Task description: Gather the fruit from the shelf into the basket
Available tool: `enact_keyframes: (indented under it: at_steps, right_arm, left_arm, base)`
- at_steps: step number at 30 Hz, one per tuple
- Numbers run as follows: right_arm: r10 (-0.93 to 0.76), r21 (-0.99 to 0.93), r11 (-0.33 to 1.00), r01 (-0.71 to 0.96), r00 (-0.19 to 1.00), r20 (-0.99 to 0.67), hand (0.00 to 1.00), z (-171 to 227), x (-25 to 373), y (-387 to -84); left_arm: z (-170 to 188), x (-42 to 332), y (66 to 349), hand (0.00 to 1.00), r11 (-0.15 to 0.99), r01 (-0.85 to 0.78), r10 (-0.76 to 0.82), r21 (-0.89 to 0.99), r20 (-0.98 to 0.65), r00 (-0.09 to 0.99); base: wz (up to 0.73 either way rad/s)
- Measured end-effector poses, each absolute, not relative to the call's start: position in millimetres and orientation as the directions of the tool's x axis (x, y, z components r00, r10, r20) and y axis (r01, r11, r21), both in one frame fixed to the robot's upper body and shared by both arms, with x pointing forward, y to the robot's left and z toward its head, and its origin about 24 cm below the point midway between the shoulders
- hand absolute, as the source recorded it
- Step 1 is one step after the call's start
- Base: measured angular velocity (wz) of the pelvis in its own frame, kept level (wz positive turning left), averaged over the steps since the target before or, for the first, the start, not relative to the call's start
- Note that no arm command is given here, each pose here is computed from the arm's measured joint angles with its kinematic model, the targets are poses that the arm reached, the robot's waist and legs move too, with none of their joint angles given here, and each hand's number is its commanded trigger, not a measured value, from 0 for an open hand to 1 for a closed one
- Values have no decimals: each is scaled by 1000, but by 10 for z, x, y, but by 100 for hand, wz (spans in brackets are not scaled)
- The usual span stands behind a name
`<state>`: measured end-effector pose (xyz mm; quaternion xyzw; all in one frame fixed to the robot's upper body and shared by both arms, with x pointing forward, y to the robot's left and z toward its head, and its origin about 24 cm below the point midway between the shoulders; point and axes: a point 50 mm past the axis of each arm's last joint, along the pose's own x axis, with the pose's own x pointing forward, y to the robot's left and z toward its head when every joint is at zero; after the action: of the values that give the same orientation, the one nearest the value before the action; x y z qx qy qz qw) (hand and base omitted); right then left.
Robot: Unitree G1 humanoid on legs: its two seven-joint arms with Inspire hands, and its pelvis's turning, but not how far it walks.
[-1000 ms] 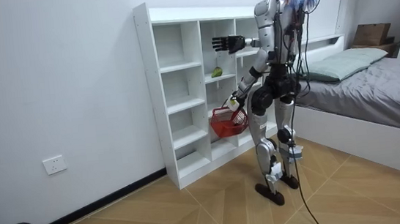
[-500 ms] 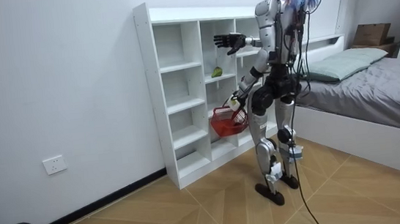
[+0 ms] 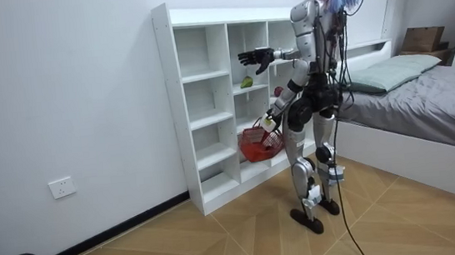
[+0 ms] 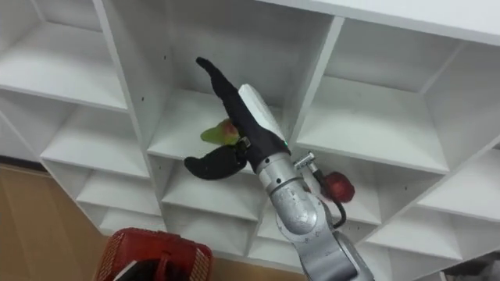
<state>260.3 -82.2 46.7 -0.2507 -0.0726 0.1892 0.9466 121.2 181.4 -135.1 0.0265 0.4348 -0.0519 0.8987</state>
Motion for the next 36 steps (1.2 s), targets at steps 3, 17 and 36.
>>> enact_keyframes:
  at_steps: [3,17,36]
  right_arm:
    - [373,-520,802,-293,926,55,0,488,2691,-829]
    - [325,-610,758,-230,944,47,0,467,2956,-831]
    - [240,-631,767,-115,964,116,0,542,3006,-977]
  left_arm:
    - [-1351,1256,1842,100,994,104,-50,18,-784,619]
    - [-1345,1307,1884,100,991,124,-43,43,-784,619]
    - [-1339,1277,1876,100,989,139,-44,54,-783,621]
  base:
    - [13]
    - [3]
    - [2]
